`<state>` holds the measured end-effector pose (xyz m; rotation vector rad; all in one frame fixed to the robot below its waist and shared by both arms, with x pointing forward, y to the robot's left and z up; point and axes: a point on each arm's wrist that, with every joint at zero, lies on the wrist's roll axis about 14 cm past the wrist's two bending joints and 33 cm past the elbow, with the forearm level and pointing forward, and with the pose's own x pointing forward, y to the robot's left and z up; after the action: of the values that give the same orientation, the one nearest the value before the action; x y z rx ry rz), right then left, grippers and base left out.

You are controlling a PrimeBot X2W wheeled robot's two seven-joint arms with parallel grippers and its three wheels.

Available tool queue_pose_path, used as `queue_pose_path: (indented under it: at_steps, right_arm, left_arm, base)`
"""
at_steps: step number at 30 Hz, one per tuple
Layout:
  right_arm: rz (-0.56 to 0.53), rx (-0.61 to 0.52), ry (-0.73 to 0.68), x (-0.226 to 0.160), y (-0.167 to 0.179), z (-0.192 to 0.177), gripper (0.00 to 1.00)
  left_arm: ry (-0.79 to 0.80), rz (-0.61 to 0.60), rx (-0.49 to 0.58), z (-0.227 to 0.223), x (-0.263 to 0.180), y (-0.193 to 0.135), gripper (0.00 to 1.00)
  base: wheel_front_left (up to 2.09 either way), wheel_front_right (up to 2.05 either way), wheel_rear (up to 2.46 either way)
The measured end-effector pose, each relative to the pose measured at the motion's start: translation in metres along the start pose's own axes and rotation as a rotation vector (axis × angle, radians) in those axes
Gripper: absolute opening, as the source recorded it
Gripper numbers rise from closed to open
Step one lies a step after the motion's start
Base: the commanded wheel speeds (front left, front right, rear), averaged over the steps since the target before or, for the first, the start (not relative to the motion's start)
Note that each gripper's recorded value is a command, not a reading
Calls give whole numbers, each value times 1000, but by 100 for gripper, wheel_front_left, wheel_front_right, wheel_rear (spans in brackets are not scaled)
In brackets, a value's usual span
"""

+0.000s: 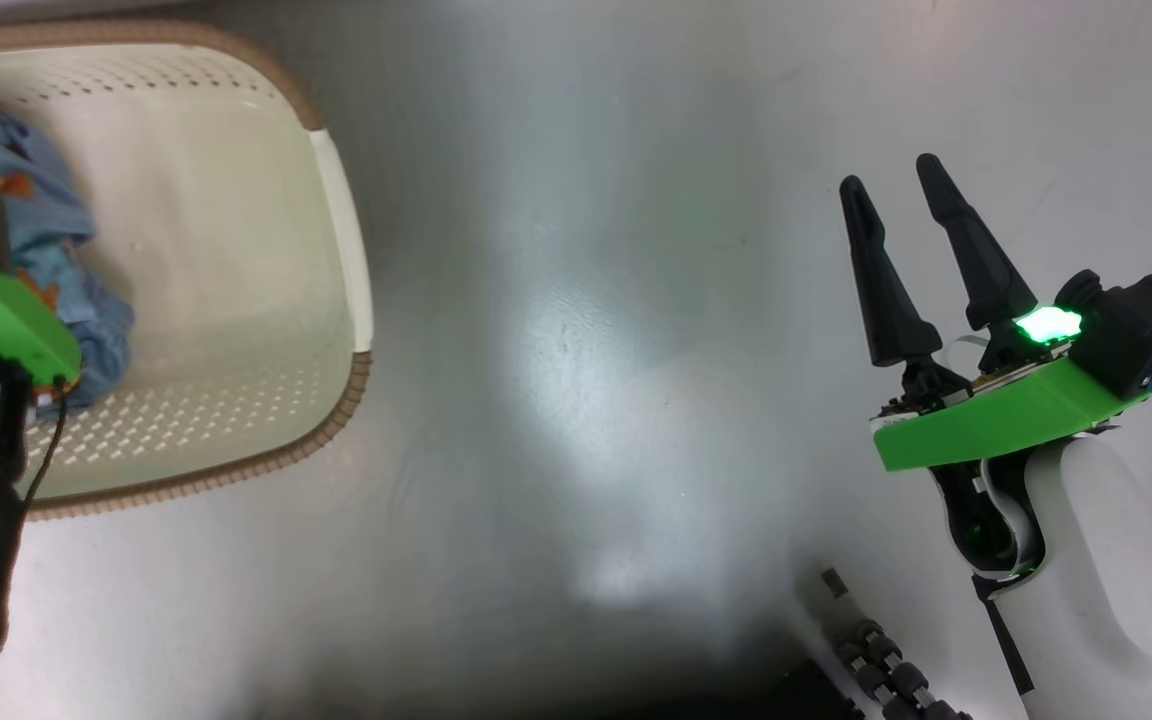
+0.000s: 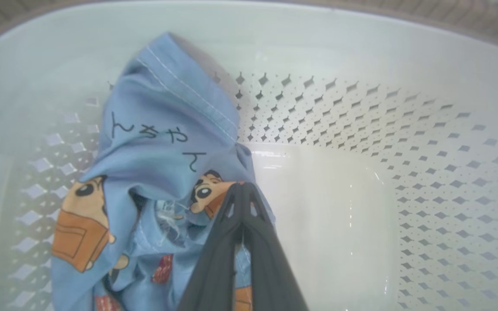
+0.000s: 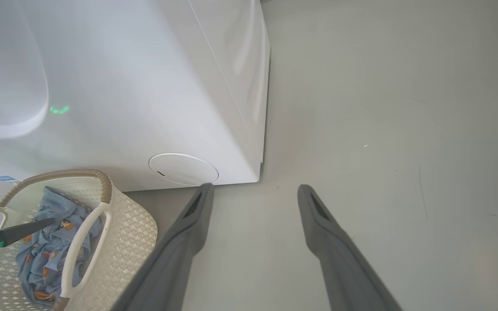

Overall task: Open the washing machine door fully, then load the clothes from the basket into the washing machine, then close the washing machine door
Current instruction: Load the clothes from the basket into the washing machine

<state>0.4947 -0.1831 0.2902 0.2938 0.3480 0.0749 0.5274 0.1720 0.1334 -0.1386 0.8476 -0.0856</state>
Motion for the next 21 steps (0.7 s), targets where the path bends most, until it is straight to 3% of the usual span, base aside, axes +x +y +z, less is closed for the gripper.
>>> queue_pose_path:
  at_steps: [18, 19, 21]
  right_arm:
    - [54, -8, -96, -3, 23, 47, 100]
    - [56, -10, -103, -5, 25, 51, 100]
    - [58, -11, -112, -11, 27, 57, 100]
  left_arm:
    - [-238, -32, -78, 62, -57, -18, 0]
    - [-253, -33, -80, 66, -63, -19, 2]
    - [-282, -32, -85, 71, -76, -20, 21]
  base:
    - [0, 0, 0]
    - [0, 0, 0]
    - [0, 0, 0]
